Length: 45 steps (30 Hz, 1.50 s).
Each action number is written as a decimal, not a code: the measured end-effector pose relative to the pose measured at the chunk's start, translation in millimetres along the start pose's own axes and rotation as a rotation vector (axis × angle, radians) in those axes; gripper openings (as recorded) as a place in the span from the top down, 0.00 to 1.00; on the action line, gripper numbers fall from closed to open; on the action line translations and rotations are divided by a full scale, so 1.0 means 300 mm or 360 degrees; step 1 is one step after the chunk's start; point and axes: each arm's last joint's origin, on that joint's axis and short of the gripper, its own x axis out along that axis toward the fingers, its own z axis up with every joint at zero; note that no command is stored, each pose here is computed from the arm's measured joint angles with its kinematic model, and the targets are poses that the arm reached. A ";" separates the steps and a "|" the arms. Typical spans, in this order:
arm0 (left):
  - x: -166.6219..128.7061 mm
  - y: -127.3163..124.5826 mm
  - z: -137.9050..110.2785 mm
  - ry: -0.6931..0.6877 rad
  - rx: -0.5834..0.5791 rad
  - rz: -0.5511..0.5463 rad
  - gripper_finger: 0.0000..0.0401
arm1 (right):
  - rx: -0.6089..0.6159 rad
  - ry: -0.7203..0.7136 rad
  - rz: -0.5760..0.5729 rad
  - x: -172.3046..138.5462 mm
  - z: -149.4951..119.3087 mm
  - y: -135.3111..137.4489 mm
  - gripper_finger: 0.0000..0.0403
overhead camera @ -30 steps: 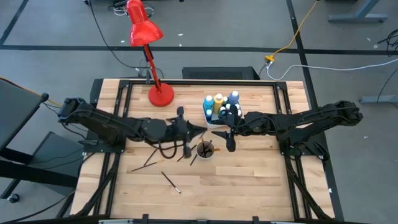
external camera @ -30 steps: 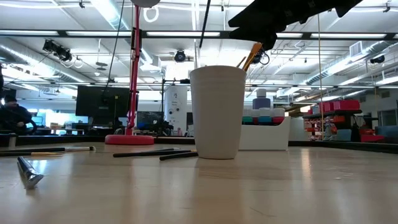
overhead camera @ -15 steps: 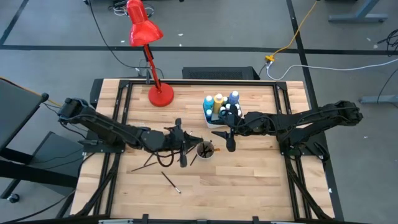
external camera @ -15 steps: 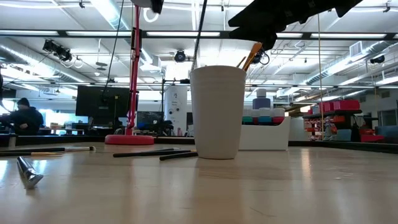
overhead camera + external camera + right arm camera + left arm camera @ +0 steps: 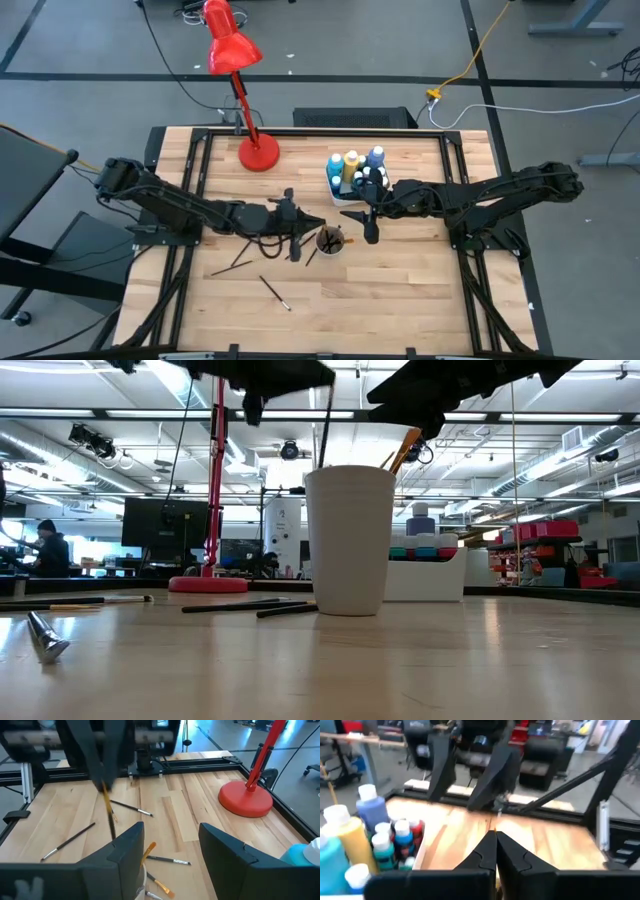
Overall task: Pick & Place Paint Supplies
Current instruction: Put the gold paint brush into the white cup, then put the silver paint brush into the white cup
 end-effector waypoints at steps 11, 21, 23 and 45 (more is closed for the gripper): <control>0.096 -0.013 -0.139 0.0113 0.0048 0.0060 0.94 | -0.0001 -0.0001 -0.0001 0.000 0.000 0.000 0.52; 0.098 -0.012 -0.151 0.0154 0.0076 0.0067 0.92 | -0.0002 0.0000 0.0000 0.000 0.000 0.000 0.52; 0.098 -0.012 -0.152 0.0160 0.0114 0.0067 0.91 | -0.0001 -0.0001 0.0000 0.000 0.000 0.000 0.52; -0.006 -0.060 -0.034 0.0059 0.0349 -0.0137 0.70 | 0.0062 -0.0083 0.0007 0.000 0.017 0.001 0.52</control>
